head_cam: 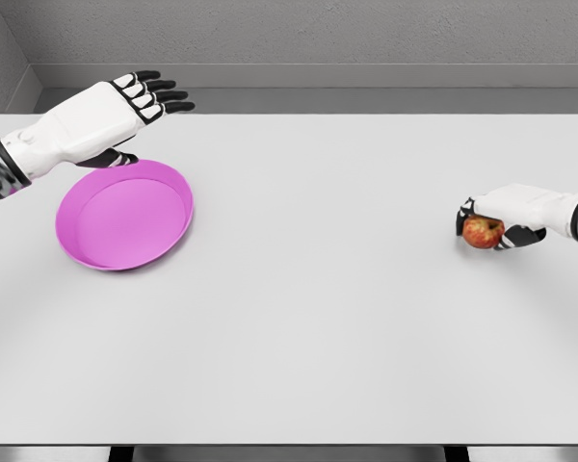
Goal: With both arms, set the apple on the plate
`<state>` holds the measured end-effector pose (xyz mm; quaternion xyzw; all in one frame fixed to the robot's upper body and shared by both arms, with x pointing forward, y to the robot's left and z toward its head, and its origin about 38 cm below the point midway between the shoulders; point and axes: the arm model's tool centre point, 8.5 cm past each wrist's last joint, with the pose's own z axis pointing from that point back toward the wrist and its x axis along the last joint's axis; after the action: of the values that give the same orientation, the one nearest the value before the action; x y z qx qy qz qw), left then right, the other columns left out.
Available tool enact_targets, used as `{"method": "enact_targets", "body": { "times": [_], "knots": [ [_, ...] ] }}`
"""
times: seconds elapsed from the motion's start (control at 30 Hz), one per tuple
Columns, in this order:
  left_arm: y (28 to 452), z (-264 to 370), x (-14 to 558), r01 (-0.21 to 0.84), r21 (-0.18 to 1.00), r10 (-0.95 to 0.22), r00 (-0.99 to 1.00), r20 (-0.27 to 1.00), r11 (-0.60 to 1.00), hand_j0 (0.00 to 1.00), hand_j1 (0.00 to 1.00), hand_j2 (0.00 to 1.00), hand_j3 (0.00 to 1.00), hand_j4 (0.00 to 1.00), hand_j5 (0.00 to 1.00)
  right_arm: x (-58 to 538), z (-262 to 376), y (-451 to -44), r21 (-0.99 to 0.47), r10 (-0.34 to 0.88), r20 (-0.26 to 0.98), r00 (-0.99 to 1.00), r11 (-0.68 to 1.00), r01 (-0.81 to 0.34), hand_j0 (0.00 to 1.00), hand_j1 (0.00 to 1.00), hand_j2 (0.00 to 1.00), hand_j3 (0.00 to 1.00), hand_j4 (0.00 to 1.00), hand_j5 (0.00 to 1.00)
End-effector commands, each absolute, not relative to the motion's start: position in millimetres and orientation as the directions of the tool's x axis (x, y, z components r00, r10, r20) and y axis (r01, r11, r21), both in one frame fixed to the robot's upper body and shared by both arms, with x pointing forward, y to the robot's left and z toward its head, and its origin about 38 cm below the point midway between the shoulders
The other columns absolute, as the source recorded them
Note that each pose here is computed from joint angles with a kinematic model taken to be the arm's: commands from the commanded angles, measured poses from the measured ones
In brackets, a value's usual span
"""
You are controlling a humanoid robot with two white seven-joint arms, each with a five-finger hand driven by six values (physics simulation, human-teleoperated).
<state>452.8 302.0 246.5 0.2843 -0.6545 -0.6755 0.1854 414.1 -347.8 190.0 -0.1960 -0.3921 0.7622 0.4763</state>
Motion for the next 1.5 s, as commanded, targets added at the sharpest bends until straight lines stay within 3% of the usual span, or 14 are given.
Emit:
{"method": "enact_targets", "body": {
  "times": [0.0, 1.0, 1.47],
  "knots": [
    [302.9, 247.4, 452.7, -0.121, 0.99, -0.624, -0.769, -0.138, -0.07, 1.0, 1.0, 1.0, 1.0, 1.0, 1.0, 414.5, 191.3, -348.5, -0.786, 0.881, 0.074, -0.468, -0.237, -0.57, 0.49, 0.49, 0.49, 0.49, 0.49, 0.49],
    [306.2, 248.1, 452.5, -0.12, 0.99, -0.628, -0.765, -0.139, -0.074, 1.0, 1.0, 1.0, 1.0, 1.0, 1.0, 414.8, 229.2, -295.4, -0.854, 0.801, 0.074, -0.594, -0.257, -0.452, 0.45, 0.45, 0.45, 0.45, 0.45, 0.45],
    [305.7, 248.5, 452.0, -0.121, 0.99, -0.627, -0.766, -0.138, -0.07, 1.0, 1.0, 1.0, 1.0, 1.0, 1.0, 415.9, 233.1, -188.8, -0.909, 0.645, 0.209, -0.735, -0.15, -0.39, 0.45, 0.45, 0.45, 0.45, 0.45, 0.45]
  ]
}}
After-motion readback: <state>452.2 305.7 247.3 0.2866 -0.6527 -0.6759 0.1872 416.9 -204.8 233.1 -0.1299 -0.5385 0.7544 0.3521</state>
